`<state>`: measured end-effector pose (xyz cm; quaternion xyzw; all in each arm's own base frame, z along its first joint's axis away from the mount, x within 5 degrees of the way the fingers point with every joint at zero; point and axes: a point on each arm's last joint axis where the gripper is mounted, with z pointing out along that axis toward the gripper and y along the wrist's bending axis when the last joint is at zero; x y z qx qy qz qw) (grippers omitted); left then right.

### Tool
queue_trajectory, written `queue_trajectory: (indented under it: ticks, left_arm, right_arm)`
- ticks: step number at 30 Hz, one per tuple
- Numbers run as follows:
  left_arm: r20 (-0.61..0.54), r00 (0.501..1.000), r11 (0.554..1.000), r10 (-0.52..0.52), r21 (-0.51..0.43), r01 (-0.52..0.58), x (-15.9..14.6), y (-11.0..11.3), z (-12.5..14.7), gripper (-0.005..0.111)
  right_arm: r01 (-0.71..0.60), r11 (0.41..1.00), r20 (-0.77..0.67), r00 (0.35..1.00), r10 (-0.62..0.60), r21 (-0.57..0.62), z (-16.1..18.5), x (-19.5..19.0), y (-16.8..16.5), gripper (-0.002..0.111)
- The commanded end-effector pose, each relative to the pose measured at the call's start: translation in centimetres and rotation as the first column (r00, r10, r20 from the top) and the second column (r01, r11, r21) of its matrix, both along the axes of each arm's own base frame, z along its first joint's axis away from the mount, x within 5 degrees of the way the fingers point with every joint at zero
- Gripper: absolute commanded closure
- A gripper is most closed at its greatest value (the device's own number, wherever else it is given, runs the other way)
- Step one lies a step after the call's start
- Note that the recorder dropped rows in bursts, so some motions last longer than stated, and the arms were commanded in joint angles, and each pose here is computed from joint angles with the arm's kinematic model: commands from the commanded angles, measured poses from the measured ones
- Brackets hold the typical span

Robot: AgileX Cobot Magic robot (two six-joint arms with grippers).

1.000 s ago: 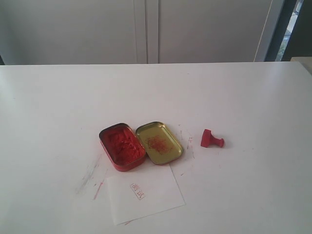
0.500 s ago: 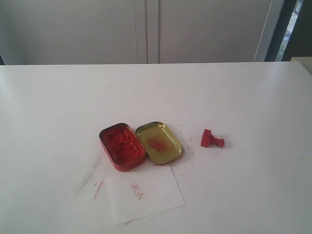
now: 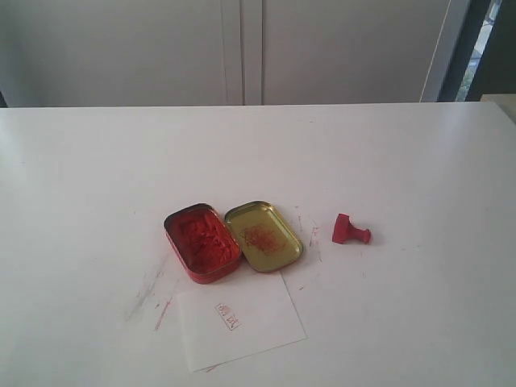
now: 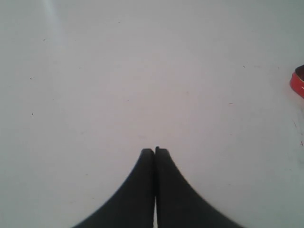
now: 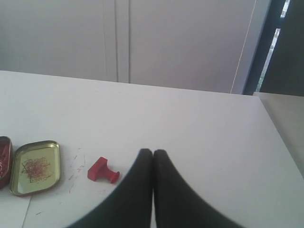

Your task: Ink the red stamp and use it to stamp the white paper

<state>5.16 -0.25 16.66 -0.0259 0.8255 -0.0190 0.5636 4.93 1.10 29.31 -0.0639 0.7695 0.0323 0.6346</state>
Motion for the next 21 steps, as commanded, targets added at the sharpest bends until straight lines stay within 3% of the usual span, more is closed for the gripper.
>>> queue_trajectory:
  ticks: [1, 10, 21]
  left_arm:
    - [-0.001, 1.0, 1.0, -0.002, -0.008, 0.002, 0.0, 0.0, -0.1, 0.107]
    - [-0.001, 1.0, 1.0, -0.002, -0.008, 0.002, 0.0, 0.0, -0.1, 0.107]
    - [-0.001, 1.0, 1.0, -0.002, -0.008, 0.002, 0.0, 0.0, -0.1, 0.107]
  right_arm:
    - [0.005, 1.0, 0.004, 1.0, -0.005, -0.015, -0.1, 0.0, -0.1, 0.108]
    - [0.029, 0.996, 0.012, 1.0, -0.028, -0.081, -0.8, -0.1, -0.4, 0.108]
    - [0.048, 0.995, -0.005, 0.999, -0.049, -0.086, -5.8, -0.9, -0.6, 0.108]
